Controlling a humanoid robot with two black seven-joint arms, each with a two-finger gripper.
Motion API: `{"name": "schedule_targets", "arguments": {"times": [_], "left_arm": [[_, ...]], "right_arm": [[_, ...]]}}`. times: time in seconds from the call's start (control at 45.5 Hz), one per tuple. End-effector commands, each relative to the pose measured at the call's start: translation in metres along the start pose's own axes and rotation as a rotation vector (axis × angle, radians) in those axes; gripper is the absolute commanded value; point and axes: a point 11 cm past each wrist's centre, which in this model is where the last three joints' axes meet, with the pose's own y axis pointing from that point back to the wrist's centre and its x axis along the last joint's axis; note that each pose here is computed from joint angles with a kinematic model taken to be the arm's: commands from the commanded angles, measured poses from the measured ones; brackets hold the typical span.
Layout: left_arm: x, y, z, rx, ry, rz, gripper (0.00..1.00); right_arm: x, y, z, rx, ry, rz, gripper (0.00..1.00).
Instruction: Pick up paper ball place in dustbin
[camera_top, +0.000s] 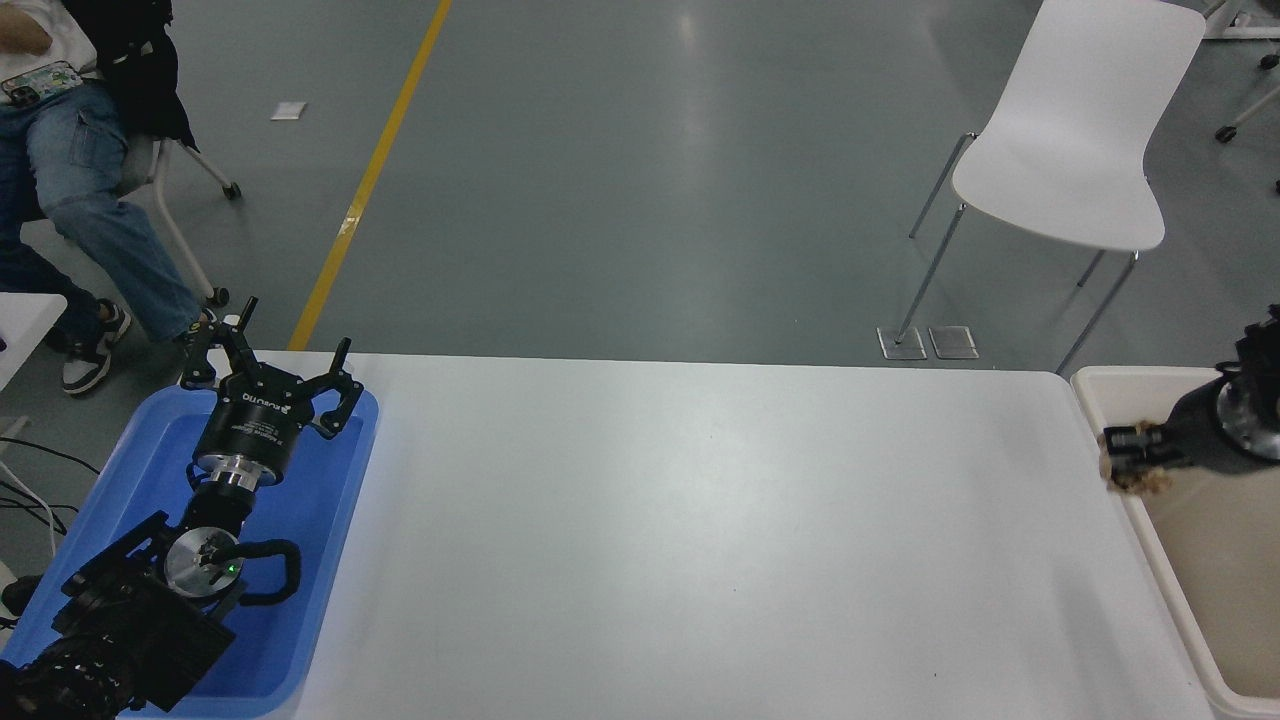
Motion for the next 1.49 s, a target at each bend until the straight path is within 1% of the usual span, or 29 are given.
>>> {"name": "schedule_targets", "arguments": {"times": [0.0, 0.132, 0.22, 0.769, 0.879, 0.989, 1.231, 1.473], "left_arm": [[0.000, 0.000, 0.000, 0.000, 0.000, 0.001, 1.00], [0.000, 0.000, 0.000, 0.000, 0.000, -0.001, 1.00], [0.000, 0.000, 0.000, -0.001, 0.000, 0.001, 1.00], [0.000, 0.000, 0.000, -0.001, 0.000, 0.001, 1.00], [0.000, 0.000, 0.000, -0.001, 0.000, 0.001, 1.00], [0.000, 0.000, 0.000, -0.001, 0.000, 0.001, 1.00], [0.000, 0.000, 0.000, 0.000, 0.000, -0.001, 1.00], [0.000, 0.000, 0.000, 0.000, 0.000, 0.001, 1.00]], "right_arm": [[0.036, 0.056, 0.000, 0.021, -0.009, 0.041, 0.00], [0.051, 0.082, 0.001, 0.027, -0.010, 0.071, 0.00], [0.055, 0.089, 0.001, 0.027, -0.010, 0.080, 0.00], [0.052, 0.080, 0.008, 0.007, -0.016, 0.075, 0.00], [0.052, 0.064, 0.032, -0.052, -0.059, 0.090, 0.00], [0.051, 0.045, 0.071, -0.148, -0.123, 0.113, 0.00], [0.036, 0.012, 0.145, -0.334, -0.228, 0.210, 0.00], [0.014, -0.026, 0.178, -0.444, -0.278, 0.329, 0.00]]}}
